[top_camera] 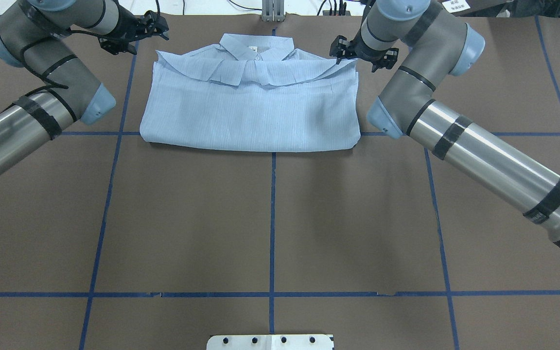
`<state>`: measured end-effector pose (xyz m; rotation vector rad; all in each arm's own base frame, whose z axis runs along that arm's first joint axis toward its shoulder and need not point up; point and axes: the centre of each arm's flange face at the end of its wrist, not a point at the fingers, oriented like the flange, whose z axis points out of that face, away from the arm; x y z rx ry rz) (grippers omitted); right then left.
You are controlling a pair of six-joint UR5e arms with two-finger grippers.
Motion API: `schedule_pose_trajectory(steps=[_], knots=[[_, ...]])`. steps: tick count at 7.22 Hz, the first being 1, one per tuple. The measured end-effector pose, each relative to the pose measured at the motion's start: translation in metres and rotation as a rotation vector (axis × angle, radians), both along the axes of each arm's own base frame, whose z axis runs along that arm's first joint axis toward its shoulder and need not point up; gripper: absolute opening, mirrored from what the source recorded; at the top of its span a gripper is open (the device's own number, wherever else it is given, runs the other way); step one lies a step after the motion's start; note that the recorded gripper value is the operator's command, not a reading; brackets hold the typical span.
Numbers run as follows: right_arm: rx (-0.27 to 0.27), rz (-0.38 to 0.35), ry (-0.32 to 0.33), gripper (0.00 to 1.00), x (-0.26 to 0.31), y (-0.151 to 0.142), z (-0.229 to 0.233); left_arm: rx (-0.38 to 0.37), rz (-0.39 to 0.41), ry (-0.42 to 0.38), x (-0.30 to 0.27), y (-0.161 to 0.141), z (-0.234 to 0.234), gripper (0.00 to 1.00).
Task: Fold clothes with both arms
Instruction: 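Lower the right gripper to the folded bundle's side edge and grasp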
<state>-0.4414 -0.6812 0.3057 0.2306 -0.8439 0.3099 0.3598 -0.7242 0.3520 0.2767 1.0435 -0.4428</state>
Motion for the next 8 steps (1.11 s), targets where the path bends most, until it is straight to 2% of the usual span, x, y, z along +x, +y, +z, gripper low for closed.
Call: schedule_pose_trajectory(steps=[3,4,6,7,8], knots=[[0.017,-0.085,-0.026,0.98,-0.014,0.089,0.030,0.010,-0.004,0.019,-0.006,0.009,-0.007,0.99],[0.012,-0.107,-0.024,0.78,-0.017,0.109,0.042,0.010,-0.008,0.026,-0.007,0.011,-0.010,0.99],[0.007,-0.141,-0.027,0.15,-0.025,0.129,0.048,0.007,-0.013,0.038,-0.008,0.015,-0.013,0.99],[0.005,-0.152,-0.032,0.00,-0.027,0.133,0.048,0.008,-0.014,0.040,-0.009,0.017,-0.013,0.99],[0.004,-0.159,-0.037,0.00,-0.028,0.134,0.046,0.008,-0.014,0.042,-0.009,0.017,-0.013,0.99]])
